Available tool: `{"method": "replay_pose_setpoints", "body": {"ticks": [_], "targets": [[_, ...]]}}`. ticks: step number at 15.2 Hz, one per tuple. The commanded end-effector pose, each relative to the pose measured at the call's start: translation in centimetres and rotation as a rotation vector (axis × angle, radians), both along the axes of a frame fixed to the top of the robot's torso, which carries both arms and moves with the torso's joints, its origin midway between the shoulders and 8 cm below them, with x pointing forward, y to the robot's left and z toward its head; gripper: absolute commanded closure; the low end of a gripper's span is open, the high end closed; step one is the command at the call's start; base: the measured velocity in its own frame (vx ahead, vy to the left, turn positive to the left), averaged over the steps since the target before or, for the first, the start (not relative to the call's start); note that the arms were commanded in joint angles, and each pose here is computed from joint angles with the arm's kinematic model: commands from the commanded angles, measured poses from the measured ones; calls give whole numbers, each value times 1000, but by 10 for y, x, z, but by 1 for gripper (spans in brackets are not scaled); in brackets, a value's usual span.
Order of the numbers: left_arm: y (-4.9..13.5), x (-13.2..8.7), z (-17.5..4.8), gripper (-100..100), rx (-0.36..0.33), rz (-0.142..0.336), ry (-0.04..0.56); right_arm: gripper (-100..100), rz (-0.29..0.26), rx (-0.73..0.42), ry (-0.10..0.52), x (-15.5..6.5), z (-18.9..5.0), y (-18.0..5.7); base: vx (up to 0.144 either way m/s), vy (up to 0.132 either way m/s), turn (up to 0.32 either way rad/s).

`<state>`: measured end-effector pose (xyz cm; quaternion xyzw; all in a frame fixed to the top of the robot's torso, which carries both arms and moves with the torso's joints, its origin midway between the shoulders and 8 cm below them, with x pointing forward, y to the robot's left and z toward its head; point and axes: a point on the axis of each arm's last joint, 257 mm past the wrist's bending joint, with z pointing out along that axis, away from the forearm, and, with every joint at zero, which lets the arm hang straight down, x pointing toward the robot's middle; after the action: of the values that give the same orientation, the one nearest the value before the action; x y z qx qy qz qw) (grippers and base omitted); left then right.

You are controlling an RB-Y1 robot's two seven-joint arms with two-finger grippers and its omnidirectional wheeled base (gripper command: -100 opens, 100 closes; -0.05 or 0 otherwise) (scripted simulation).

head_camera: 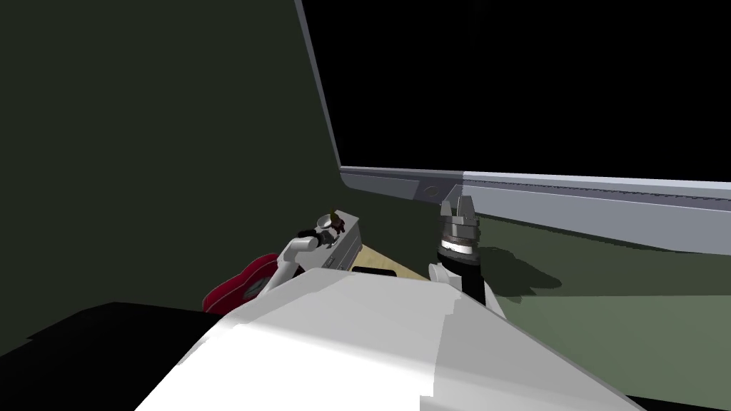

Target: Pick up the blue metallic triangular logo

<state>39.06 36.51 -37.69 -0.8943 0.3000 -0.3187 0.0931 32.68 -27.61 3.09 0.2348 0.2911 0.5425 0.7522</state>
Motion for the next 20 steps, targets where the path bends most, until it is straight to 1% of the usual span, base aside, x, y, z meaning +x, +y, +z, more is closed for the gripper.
{"method": "replay_pose_setpoints", "body": {"ticks": [1, 2, 3, 4, 5, 6, 7, 8, 9, 10, 11, 12, 13, 14, 15, 16, 17, 20], "targets": [[1, -8, -9, -100, -36, 27, 55, 0, 0, 0, 0, 0, 0, 0, 28, 2, 11], [0, -12, -12, -100, -36, 26, 72, 0, 0, 0, 0, 0, 0, 0, 29, 2, 10], [0, -12, -12, -100, -36, 26, 72, 0, 0, 0, 0, 0, 0, 0, 23, 2, 3], [1, -18, -18, -100, -65, 48, 115, 0, 0, 0, 0, 0, 0, 0, 29, 5, 8], [1, -21, -19, -100, -65, 47, 124, 0, 0, 0, 0, 0, 0, 0, 31, 4, 8], [1, -26, -24, -100, -91, 68, 159, 0, 0, 0, 0, 0, 0, 0, 35, 0, 14], [1, -29, -26, -100, -91, 67, 173, 0, 0, 0, 0, 0, 0, 0, 36, 0, 10], [1, -34, -29, -100, -115, 87, 202, 0, 0, 0, 0, 0, 0, 0, 37, -1, 11], [0, -37, -31, -100, -115, 86, 218, 0, 0, 0, 0, 0, 0, 0, 34, -3, 7], [1, -42, -34, -100, -136, 104, 245, 0, 0, 0, 0, 0, 0, 0, 33, 2, 11], [0, -45, -36, -100, -137, 103, 259, 0, 0, 0, 0, 0, 0, 0, 34, 4, 8], [0, -50, -38, -100, -155, 119, 287, 0, 0, 0, 0, 0, 0, 0, 34, 2, 9], [0, -52, -39, -100, -155, 118, 296, 0, 0, 0, 0, 0, 0, 0, 30, 2, 6], [0, -58, -42, -100, -171, 132, 326, 0, 0, 0, 0, 0, 0, 0, 28, 2, 7], [0, -58, -42, -100, -171, 131, 328, 0, 0, 0, 0, 0, 0, 0, 24, 1, 7], [-1, -63, -44, -100, -185, 143, 356, 0, 0, 0, 0, 0, 0, 0, 23, 2, 7], [-1, -63, -44, -100, -185, 143, 356, 0, 0, 0, 0, 0, 0, 0, 20, 2, 5], [-1, -73, -47, -100, -207, 164, 406, 0, 0, 0, 0, 0, 0, 0, 20, 2, 6]]}}
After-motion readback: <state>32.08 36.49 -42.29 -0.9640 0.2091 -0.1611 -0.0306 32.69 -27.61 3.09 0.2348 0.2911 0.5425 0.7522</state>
